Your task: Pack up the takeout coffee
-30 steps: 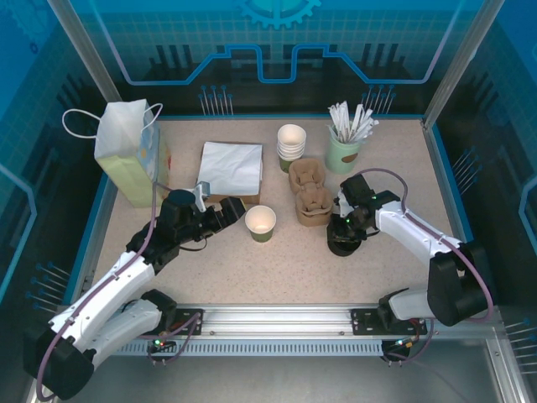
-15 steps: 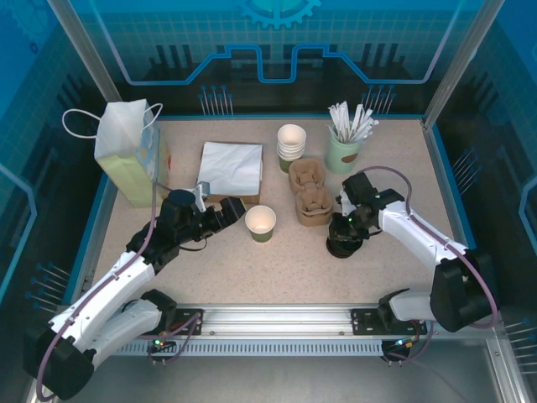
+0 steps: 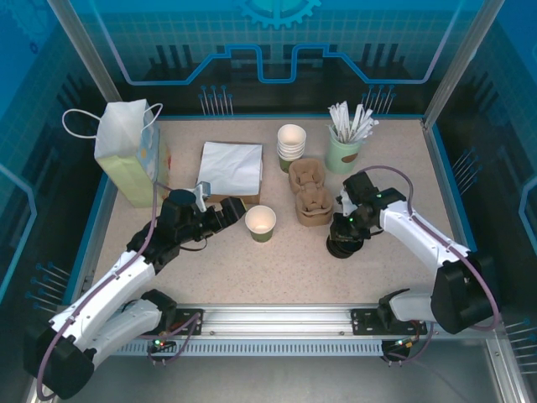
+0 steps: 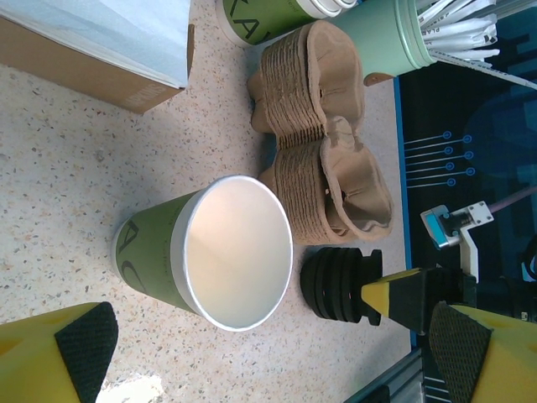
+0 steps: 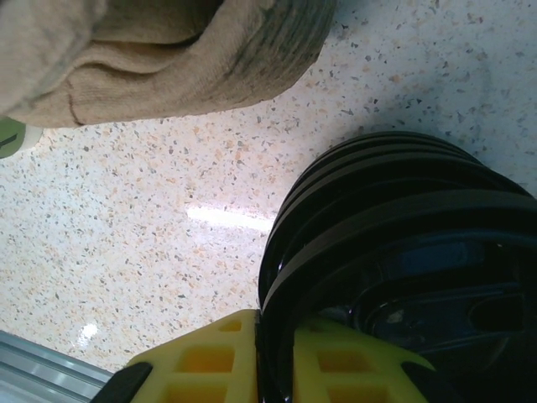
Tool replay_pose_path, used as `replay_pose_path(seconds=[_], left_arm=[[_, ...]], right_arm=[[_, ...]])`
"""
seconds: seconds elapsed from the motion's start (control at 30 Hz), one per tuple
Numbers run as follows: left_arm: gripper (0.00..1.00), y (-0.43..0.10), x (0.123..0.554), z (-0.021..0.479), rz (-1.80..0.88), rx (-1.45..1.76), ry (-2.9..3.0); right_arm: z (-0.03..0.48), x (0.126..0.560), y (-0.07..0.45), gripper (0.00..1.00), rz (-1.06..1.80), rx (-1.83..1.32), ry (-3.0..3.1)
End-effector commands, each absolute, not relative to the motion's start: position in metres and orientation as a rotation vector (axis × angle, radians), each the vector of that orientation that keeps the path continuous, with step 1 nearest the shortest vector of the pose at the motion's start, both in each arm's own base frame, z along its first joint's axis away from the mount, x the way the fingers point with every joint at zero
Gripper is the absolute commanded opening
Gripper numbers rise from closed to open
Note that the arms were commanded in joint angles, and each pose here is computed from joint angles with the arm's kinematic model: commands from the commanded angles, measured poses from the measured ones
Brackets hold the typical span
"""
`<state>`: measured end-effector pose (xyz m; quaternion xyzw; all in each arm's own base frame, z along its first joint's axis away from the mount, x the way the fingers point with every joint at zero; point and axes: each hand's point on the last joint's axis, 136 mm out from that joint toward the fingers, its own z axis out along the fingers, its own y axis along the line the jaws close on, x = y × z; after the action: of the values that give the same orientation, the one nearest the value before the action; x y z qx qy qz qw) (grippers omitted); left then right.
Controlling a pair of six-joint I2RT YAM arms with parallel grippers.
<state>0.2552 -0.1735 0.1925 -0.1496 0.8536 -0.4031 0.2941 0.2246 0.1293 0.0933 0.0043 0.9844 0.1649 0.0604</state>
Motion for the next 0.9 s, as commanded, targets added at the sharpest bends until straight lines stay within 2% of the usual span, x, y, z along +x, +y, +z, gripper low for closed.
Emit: replay_pose_path(seconds=[0.0,0.17,0.33,0.53,0.7,0.87], left_arm=[[0.99,-0.181,0.257,0.215,-1.087,-0.294,2.215],[0.99,-0.200,0.253,0.256,-1.107,-0.046,2.078],[0.99,-0.233,0.242,0.314,-1.081,0.330,1.802],[0.99,-0.265,0.222,0.373,-0.960,0.716,1.366],[0.99,-0.292,0.211,0.391,-0.862,0.978,1.176],[0.99,-0.313,0.215,0.396,-0.864,1.061,1.093]], right_arm=[[0.120,0.228,0.134,0.12,0.609,0.032,2.906],[0.158,0.230,0.140,0.12,0.781,0.049,2.801],[0.233,0.228,0.174,0.13,1.175,-0.056,2.592],[0.317,0.214,0.202,0.13,1.509,-0.249,2.383],[0.360,0.201,0.217,0.13,1.656,-0.376,2.266],[0.380,0.193,0.227,0.13,1.711,-0.451,2.219]])
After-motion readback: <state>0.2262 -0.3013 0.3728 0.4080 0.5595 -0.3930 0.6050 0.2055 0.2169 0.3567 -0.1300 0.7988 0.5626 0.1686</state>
